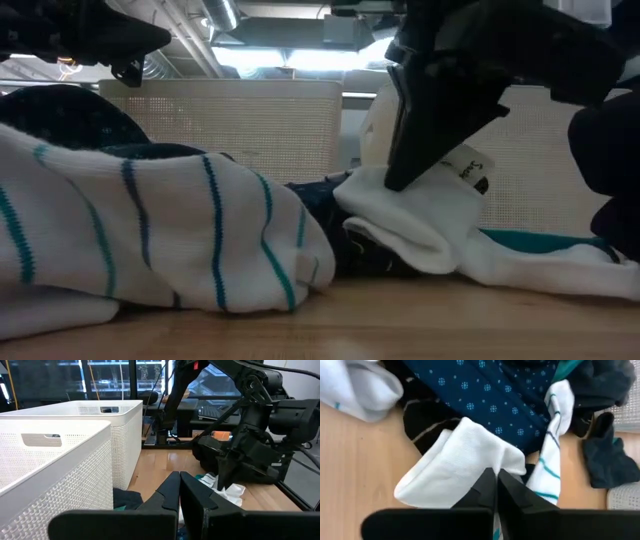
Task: Sort clothes
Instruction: Put the white sock into the left white bin, then put the white stripe sock into the left white bin
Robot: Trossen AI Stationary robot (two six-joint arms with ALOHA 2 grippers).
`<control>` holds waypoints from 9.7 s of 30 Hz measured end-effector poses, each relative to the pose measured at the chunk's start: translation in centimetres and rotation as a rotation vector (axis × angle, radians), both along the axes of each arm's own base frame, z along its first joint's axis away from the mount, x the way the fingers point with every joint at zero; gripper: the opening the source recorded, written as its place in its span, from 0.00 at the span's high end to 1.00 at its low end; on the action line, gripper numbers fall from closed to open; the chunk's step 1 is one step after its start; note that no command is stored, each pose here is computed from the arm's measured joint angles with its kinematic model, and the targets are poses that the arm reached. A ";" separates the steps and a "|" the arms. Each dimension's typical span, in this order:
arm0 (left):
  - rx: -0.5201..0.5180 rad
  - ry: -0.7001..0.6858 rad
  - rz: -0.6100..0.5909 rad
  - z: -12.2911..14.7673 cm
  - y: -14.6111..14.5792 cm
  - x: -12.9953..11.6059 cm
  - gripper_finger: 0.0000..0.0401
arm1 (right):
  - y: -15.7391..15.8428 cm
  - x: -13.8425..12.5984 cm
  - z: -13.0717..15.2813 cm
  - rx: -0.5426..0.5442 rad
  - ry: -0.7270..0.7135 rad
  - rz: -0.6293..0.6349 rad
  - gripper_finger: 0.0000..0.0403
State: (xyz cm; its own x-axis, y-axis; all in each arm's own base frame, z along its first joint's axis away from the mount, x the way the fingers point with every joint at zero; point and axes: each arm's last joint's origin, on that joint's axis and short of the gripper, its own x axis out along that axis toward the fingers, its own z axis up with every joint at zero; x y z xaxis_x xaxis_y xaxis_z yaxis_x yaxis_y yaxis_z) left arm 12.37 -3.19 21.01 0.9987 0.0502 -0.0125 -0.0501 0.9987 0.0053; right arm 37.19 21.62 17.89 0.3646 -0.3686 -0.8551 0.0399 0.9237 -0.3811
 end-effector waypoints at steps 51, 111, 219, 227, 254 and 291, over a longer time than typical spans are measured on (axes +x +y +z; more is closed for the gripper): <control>0.018 -0.002 0.000 0.0 0.0 0.0 1.00 | -22.4 4.8 28.1 -0.457 -0.723 -0.177 0.97; 0.074 -0.008 0.000 0.1 0.0 0.0 1.00 | -21.4 5.2 22.5 0.030 -0.475 -0.128 0.42; 0.077 -0.008 0.000 0.1 0.0 0.0 1.00 | -13.6 1.9 17.2 -0.254 -0.479 -0.176 0.96; 0.078 -0.008 -0.001 0.1 0.0 0.0 1.00 | -19.3 4.0 18.3 -0.242 -0.558 -0.190 0.95; 0.104 -0.006 0.000 0.1 0.0 0.0 1.00 | -33.1 6.3 15.6 0.221 -0.717 -0.339 0.90; 0.080 -0.003 0.000 0.1 0.0 0.0 1.00 | -10.2 -3.7 22.3 0.426 -0.499 0.055 0.36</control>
State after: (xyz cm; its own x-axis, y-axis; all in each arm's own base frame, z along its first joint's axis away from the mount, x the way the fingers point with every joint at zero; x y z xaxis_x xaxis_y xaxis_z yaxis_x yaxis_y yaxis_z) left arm 12.36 -3.19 21.09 0.9987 0.0507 -0.0052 -0.0501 0.9951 0.0848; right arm 33.49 11.44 40.19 0.7641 -0.0048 -0.6451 0.0657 0.9953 0.0705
